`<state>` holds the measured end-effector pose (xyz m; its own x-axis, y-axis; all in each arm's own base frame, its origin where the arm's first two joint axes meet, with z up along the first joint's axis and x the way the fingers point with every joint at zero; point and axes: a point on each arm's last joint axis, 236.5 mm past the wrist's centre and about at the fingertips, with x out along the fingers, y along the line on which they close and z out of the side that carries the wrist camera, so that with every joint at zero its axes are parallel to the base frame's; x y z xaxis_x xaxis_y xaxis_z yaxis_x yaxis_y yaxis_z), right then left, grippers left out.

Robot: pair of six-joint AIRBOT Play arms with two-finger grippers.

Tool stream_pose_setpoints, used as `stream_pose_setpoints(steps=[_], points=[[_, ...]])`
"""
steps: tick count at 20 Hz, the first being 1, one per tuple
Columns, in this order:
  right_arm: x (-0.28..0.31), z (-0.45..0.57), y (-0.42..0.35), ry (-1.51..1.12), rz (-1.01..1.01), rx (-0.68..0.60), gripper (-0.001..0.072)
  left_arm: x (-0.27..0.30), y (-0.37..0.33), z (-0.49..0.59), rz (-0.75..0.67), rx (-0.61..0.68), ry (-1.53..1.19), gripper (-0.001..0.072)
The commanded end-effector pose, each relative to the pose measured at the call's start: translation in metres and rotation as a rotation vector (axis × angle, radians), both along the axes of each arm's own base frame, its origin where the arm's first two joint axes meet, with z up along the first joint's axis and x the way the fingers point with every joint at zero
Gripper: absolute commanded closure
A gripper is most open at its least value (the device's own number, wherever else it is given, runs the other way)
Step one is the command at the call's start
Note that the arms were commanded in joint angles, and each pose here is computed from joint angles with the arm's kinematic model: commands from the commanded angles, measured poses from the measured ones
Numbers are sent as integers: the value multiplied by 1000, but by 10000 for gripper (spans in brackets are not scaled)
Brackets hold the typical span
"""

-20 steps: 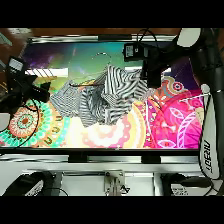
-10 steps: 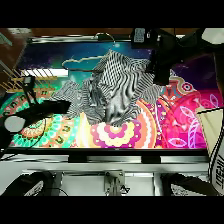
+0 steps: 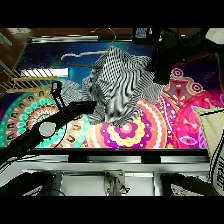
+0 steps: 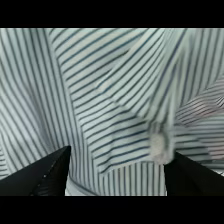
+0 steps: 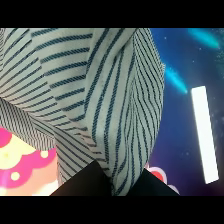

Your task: Fold the shirts.

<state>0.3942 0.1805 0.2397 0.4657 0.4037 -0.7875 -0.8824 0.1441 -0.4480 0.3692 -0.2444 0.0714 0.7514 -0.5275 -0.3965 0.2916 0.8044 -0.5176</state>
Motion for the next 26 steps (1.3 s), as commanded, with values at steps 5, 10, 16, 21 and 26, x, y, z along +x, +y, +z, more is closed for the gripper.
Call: stream_pose_setpoints(steps=[5,10,16,21,26], points=[[0,0,-1,7,-21,9,638,23,-8,24,18,34,-129,112],[1,1,-1,10,-31,15,639,52,36,16,131,51,-119,646],[5,5,2,-5,-42,41,638,99,118,105,277,50,-258,646],[9,17,17,-40,-22,112,638,110,139,133,295,89,-305,645],[5,21,30,-37,21,157,639,117,151,113,307,105,-253,646]])
